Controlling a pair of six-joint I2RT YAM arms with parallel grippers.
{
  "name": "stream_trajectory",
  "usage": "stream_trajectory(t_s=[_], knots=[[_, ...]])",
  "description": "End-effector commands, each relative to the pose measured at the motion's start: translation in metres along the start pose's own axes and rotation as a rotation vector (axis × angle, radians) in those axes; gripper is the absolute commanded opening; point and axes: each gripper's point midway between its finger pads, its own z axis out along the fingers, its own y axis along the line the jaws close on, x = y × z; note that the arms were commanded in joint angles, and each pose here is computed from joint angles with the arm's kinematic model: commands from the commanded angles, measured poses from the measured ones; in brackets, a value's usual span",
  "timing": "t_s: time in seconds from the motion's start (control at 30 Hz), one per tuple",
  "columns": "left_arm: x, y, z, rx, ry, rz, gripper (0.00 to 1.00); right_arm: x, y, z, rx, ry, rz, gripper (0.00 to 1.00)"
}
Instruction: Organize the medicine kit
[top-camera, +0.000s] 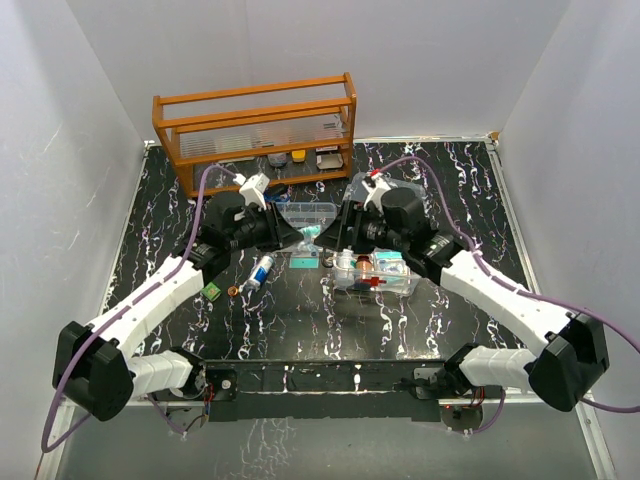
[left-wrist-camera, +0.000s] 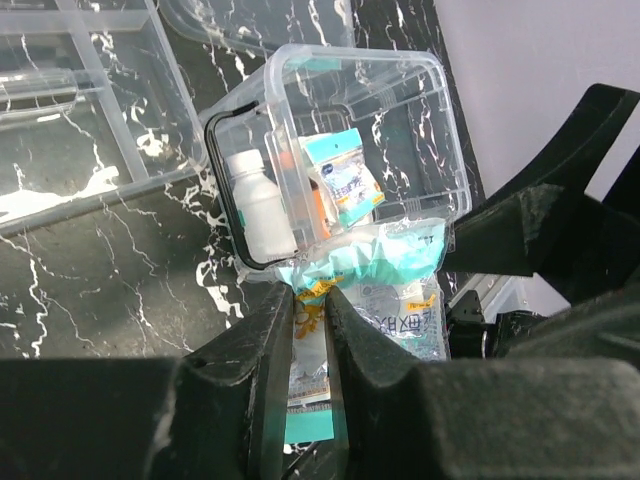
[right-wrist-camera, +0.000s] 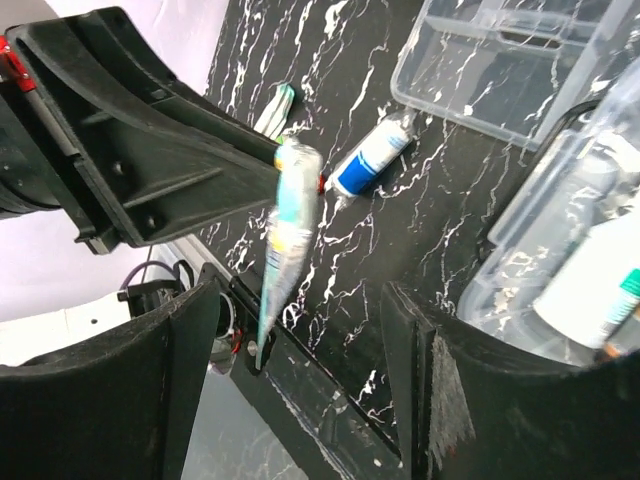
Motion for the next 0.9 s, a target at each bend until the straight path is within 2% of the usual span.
stream_trajectory(t_s=[0.0,0.2,0.5,0.67,0.77,0.87], knots=[[-0.001,-0.01,0.0,0.021,-0.058,-0.012,0.17,-0.017,0.022,0.013,-0.023,-0.078,0.008,0.64],[0.005,-0.008,0.001,0.013,-0.047,-0.008,0.17,-0.01,0.016,0.029,0.025,-0.067,0.058,0.56],[0.008,-0.008,-0.003,0.012,-0.043,-0.001,0.17,-0.007,0.018,0.041,0.011,-0.053,0.115,0.37],[0.008,-0.011,-0.006,0.017,-0.043,-0.001,0.19,-0.006,0.022,0.044,-0.016,-0.047,0.127,0.19],[0.008,-0.009,-0.009,0.002,-0.047,-0.006,0.26,-0.008,0.022,0.043,-0.021,-0.061,0.116,0.08],[0.005,-0.005,-0.012,-0.038,-0.055,-0.013,0.43,-0.014,0.02,0.037,-0.002,-0.09,0.089,0.04]])
